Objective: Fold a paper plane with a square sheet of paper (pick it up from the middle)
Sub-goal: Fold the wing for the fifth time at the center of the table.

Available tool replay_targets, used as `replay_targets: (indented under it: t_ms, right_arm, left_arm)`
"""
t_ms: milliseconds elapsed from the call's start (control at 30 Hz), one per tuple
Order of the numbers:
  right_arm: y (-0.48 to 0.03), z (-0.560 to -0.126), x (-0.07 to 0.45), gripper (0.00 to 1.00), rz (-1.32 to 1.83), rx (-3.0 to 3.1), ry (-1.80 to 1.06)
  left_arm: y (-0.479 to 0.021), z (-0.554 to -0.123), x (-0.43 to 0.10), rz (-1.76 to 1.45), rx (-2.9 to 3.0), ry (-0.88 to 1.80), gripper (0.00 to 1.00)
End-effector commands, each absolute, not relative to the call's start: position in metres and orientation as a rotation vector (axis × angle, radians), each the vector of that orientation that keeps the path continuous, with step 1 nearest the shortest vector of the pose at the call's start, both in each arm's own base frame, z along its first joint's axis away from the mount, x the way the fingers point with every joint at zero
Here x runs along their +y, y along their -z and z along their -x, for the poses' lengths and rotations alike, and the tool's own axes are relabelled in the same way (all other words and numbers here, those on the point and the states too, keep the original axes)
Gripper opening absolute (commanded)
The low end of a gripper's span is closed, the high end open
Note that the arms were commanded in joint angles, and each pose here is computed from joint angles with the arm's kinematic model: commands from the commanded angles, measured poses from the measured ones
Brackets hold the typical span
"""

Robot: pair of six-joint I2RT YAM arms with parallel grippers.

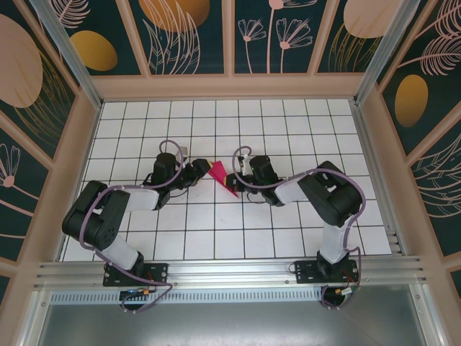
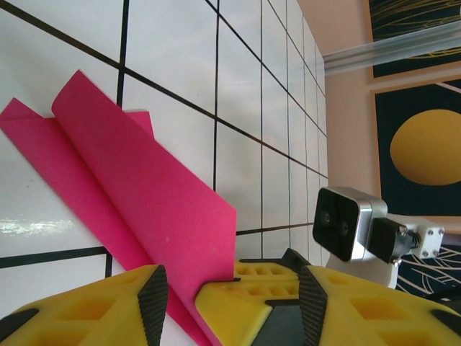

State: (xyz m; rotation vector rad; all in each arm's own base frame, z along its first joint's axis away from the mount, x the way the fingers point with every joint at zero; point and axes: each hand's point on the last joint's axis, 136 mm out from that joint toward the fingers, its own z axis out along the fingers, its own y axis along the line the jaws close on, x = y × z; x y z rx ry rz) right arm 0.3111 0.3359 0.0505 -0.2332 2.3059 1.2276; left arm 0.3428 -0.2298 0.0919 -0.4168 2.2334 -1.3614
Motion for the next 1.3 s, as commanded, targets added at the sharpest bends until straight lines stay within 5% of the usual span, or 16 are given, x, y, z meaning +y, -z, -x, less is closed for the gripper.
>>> replay_targets:
  t_ms: [0,1267]
  right_arm:
    - [-0.061,-0.306,0.342,0.0,0.201,2.284,-1.393]
    - [-0.025,-0.31,0.341,0.0,-0.022,2.467,-1.547]
  left_arm:
    - [-0.094,-0.34,-0.238,0.33,2.21,1.396,0.53]
    - [-0.062,-0.335,-0.259,0.247,2.282,1.448,0.37]
